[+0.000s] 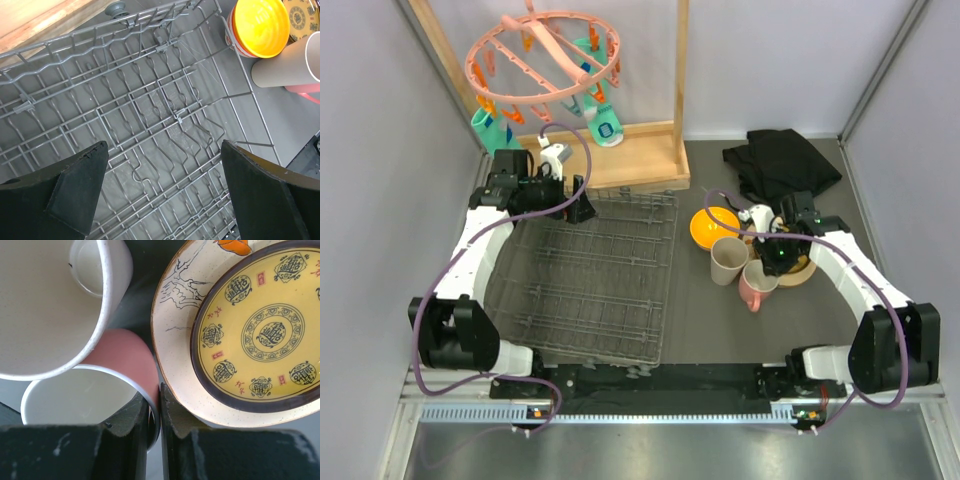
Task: Unload the mixed dishes from the dish rack
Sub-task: Place the cup at the center of the board.
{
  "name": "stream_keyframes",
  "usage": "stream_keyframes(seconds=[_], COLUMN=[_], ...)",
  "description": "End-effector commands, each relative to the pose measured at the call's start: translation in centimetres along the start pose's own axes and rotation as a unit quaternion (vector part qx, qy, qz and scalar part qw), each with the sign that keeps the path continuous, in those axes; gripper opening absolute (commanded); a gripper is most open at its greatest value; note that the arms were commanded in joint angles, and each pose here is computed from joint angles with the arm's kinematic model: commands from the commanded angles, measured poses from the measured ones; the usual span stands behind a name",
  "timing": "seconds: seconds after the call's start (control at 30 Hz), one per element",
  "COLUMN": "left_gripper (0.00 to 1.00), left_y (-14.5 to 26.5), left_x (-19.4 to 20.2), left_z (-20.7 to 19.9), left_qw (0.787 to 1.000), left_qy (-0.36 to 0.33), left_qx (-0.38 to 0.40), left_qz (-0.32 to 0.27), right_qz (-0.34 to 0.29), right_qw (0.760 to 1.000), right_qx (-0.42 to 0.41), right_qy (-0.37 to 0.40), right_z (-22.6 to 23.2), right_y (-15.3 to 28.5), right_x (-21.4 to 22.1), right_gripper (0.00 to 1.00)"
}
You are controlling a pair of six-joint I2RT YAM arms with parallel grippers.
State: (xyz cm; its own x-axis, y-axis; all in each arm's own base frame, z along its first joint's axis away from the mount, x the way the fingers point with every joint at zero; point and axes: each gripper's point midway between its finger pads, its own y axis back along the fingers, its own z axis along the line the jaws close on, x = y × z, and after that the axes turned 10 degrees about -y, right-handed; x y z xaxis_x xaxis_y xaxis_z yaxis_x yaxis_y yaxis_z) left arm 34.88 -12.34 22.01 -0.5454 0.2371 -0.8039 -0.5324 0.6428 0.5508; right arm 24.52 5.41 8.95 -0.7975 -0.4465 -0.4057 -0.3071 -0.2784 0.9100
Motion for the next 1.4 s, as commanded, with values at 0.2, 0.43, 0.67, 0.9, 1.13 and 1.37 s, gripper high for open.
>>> stream_keyframes(seconds=[0.2, 0.43, 0.67, 0.9, 1.13, 1.37], left_gripper=[0.98, 0.98, 0.98, 0.98, 0.98, 0.98], left_y=[0.2, 0.2, 0.4, 0.3, 0.4, 0.7], left_x=[-0.7, -0.6, -0.7, -0.5, -0.6, -0.3], left_z=[-0.2, -0.2, -0.3, -0.4, -0.6, -0.8], left_qw=[1.0, 1.0, 1.0, 1.0, 1.0, 1.0], left_qy=[-0.013, -0.015, -0.014, -0.012, -0.014, -0.019], left_qx=[0.008, 0.008, 0.007, 0.012, 0.014, 0.013], left_qz=[-0.01, -0.011, -0.012, -0.01, -0.01, -0.01], right_qz=[-0.043, -0.041, -0.04, -0.049, -0.056, -0.071], right_qw=[0.999, 0.999, 0.999, 0.998, 0.998, 0.997], right_qx=[0.008, 0.015, 0.023, 0.029, 0.026, 0.023], right_qy=[-0.008, -0.007, -0.004, -0.006, -0.009, -0.011], right_z=[-0.5, -0.6, -0.7, -0.8, -0.5, 0.0], right_y=[-0.1, -0.3, -0.1, 0.7, 1.5, 3.0], right_x=[-1.7, -1.2, -0.9, -1.2, -1.7, -2.3], right_gripper=[0.01, 0.05, 0.1, 0.15, 0.28, 0.36])
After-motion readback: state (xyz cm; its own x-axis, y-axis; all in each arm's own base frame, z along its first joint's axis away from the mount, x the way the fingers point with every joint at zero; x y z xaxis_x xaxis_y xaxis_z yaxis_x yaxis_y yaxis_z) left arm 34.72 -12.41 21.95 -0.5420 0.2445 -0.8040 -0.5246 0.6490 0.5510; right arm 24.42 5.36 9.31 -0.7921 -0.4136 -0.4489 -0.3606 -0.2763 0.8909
